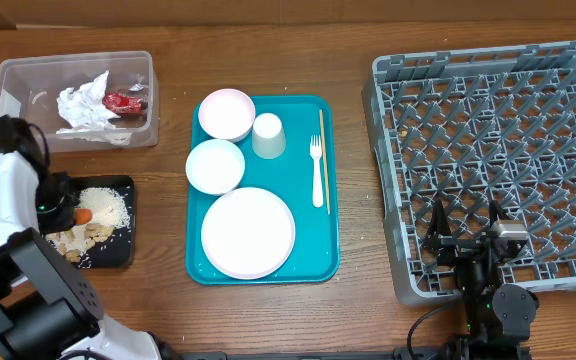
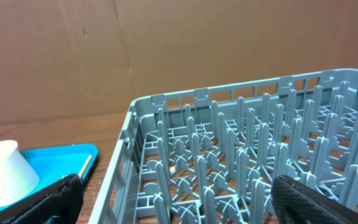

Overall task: Sort waste into correct bins and load items into the dishwasher rack
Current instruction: 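Carry the carrot with the left gripper over the black tray, then release the carrot onto the black tray and raise the left gripper, then move the right gripper to the white plate and grasp its rim, then lift the white plate with the right gripper over the dish rack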

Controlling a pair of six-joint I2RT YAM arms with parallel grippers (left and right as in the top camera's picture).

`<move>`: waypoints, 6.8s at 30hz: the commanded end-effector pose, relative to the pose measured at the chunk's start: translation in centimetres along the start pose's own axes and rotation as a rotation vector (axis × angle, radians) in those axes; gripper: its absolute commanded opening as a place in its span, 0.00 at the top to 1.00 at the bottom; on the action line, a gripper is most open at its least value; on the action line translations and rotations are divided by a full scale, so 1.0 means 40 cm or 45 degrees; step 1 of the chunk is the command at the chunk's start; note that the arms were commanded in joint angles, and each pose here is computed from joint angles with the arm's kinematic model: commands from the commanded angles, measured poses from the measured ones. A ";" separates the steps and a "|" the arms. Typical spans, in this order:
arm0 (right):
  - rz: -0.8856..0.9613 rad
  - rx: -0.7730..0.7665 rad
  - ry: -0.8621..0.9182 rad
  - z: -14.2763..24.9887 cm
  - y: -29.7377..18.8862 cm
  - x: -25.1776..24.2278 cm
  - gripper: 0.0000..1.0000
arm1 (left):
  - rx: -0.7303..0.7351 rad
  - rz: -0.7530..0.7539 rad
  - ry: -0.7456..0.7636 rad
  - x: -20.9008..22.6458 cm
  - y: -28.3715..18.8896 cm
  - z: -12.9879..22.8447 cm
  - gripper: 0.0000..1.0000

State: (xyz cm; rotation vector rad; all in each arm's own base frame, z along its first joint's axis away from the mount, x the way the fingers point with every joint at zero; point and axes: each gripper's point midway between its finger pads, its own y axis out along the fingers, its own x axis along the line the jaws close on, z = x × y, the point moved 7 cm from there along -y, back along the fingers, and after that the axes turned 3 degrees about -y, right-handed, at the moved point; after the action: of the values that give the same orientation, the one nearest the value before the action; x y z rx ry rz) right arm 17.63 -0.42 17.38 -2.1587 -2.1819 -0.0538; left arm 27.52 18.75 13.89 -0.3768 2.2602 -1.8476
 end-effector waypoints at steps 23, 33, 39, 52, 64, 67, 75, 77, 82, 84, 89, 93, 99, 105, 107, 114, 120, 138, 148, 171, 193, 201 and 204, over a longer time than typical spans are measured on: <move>0.007 -0.008 -0.001 0.004 0.000 -0.003 0.00 | 0.198 -0.055 0.335 0.012 -0.079 -0.023 0.18; 0.006 -0.008 -0.001 0.004 0.000 -0.003 0.00 | 0.288 0.359 0.920 0.023 -0.317 0.109 0.10; 0.006 -0.008 -0.001 0.004 0.000 -0.003 0.00 | 0.188 0.608 1.384 0.058 -0.439 0.273 0.00; 0.006 -0.008 -0.001 0.004 0.000 -0.003 0.00 | -0.094 0.544 1.870 0.101 -0.433 0.544 0.00; 0.006 -0.008 -0.001 0.004 0.000 -0.003 0.00 | -0.154 0.471 1.299 0.006 -0.422 0.294 0.00; 0.007 -0.008 -0.001 0.004 0.000 -0.003 0.00 | -0.062 0.488 1.227 0.001 -0.413 0.265 0.00; -0.295 -0.172 0.018 -0.057 -0.011 0.059 0.00 | -0.169 0.453 1.142 -0.014 -0.405 0.203 0.00; -0.540 -0.213 0.114 -0.082 -0.031 0.104 0.00 | -0.138 0.474 1.122 -0.020 -0.403 0.196 0.00; -1.106 -0.011 0.419 -0.088 -0.099 0.194 0.00 | 0.059 0.551 1.069 -0.022 -0.398 0.186 0.00; -1.119 0.013 0.524 -0.098 -0.102 0.195 0.00 | 0.166 0.593 1.065 -0.020 -0.401 0.196 0.00; -1.147 -0.128 0.656 -0.168 -0.124 0.192 0.00 | 0.134 0.577 1.084 -0.019 -0.398 0.190 0.00; -1.172 -0.140 0.707 -0.213 -0.142 0.197 0.00 | 0.093 0.570 1.041 -0.025 -0.395 0.167 0.00; -1.061 -0.198 0.574 -0.333 -0.158 0.197 0.00 | 0.100 0.543 0.980 -0.019 -0.388 0.145 0.00; -0.822 -0.004 0.405 -0.413 -0.100 0.182 0.01 | 0.104 0.548 0.981 -0.020 -0.388 0.146 0.00; -0.782 0.148 0.386 -0.448 -0.053 0.181 0.00 | 0.092 0.543 0.979 -0.020 -0.388 0.144 0.00; -0.692 0.506 0.329 -0.464 0.080 0.191 0.00 | 0.038 0.542 0.964 -0.027 -0.388 0.130 0.00; -0.651 0.791 0.141 -0.380 0.163 0.300 0.01 | 0.028 0.541 0.965 -0.028 -0.388 0.130 0.00; -0.649 1.434 -0.333 0.155 0.266 0.629 0.00 | 0.031 0.522 0.977 -0.023 -0.384 0.131 0.00; -0.670 1.518 -0.274 0.230 0.272 0.648 0.07 | 0.033 0.519 0.978 -0.022 -0.383 0.131 0.00; -0.564 1.661 -0.152 0.297 0.237 0.638 0.53 | 0.033 0.515 0.988 -0.020 -0.383 0.131 0.00; -0.498 1.763 -0.142 0.280 0.228 0.620 0.96 | -0.027 0.486 0.977 -0.020 -0.381 0.118 0.00; -0.473 1.830 -0.162 0.235 0.223 0.623 0.96 | -0.027 0.486 0.977 -0.020 -0.381 0.118 0.00; -0.467 1.842 -0.169 0.198 0.227 0.628 0.96 | -0.027 0.486 0.977 -0.020 -0.381 0.118 0.00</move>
State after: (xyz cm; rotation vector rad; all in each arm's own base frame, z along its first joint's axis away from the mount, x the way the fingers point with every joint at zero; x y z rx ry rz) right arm 25.45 24.62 9.37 -0.9299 -1.5781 1.2342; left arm 30.75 11.42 27.30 0.8515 2.4968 -1.9883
